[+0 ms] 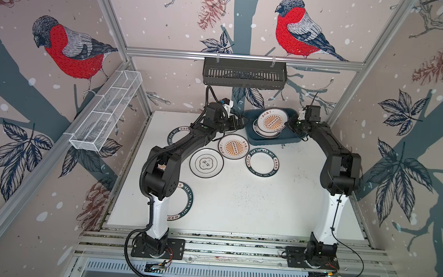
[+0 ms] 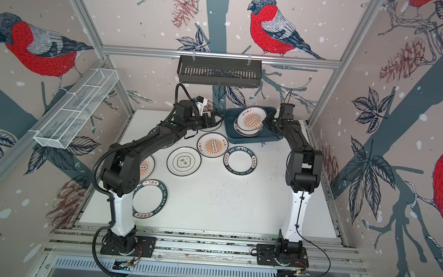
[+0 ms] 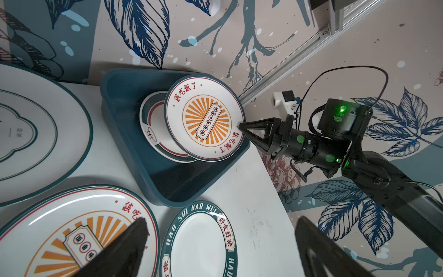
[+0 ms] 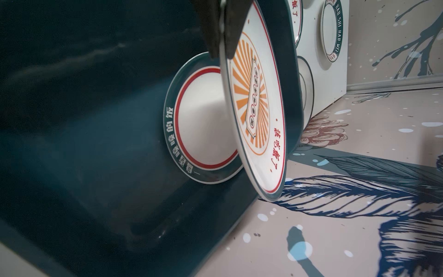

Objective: Place the plates into the plastic bin on the countertop
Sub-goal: 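Carry the sunburst plate over the teal bin with the right gripper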

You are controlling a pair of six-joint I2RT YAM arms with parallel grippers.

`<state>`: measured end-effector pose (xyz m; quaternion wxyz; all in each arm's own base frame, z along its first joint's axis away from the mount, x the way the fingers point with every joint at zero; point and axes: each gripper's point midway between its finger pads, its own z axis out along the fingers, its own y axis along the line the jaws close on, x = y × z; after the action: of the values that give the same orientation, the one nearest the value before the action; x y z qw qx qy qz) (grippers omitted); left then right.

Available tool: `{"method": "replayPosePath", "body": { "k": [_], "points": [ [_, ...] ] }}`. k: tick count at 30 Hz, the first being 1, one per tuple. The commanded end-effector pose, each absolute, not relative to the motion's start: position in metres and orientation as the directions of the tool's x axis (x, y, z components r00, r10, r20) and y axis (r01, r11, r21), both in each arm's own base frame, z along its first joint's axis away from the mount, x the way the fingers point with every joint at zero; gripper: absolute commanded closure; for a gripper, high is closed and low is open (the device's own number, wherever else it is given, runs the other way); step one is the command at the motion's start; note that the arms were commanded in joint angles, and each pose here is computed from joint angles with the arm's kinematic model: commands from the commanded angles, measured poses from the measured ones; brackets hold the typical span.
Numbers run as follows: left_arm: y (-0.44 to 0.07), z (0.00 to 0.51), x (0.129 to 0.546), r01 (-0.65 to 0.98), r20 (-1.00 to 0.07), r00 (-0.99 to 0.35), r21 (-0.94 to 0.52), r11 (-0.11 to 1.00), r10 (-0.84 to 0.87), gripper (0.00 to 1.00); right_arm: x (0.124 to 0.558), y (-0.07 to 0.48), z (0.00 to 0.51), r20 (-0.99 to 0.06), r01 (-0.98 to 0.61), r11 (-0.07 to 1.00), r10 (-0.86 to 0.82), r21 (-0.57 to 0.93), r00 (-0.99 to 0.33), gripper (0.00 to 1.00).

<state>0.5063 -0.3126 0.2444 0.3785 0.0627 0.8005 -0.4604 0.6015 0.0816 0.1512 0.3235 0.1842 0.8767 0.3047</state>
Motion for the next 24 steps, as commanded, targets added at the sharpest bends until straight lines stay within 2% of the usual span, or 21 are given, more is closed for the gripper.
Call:
{"method": "replayPosePath", "body": {
  "k": [1,15,24],
  "points": [
    [-0.311,0.25,0.514,0.456,-0.686,-0.679,-0.675,0.58,-0.264,0.04,0.605,0.088,0.146,-0.449,0.099,0.742,0.5,0.663,-0.741,0.98],
    [-0.308,0.24,0.529,0.426,-0.676,-0.689,-0.67,0.608,-0.262,0.04,0.623,0.094,0.11,-0.402,0.135,0.714,0.528,0.687,-0.748,0.98],
    [-0.303,0.238,0.532,0.417,-0.673,-0.693,-0.667,0.618,-0.259,0.04,0.626,0.093,0.094,-0.38,0.164,0.707,0.543,0.688,-0.749,0.86]
  ]
}}
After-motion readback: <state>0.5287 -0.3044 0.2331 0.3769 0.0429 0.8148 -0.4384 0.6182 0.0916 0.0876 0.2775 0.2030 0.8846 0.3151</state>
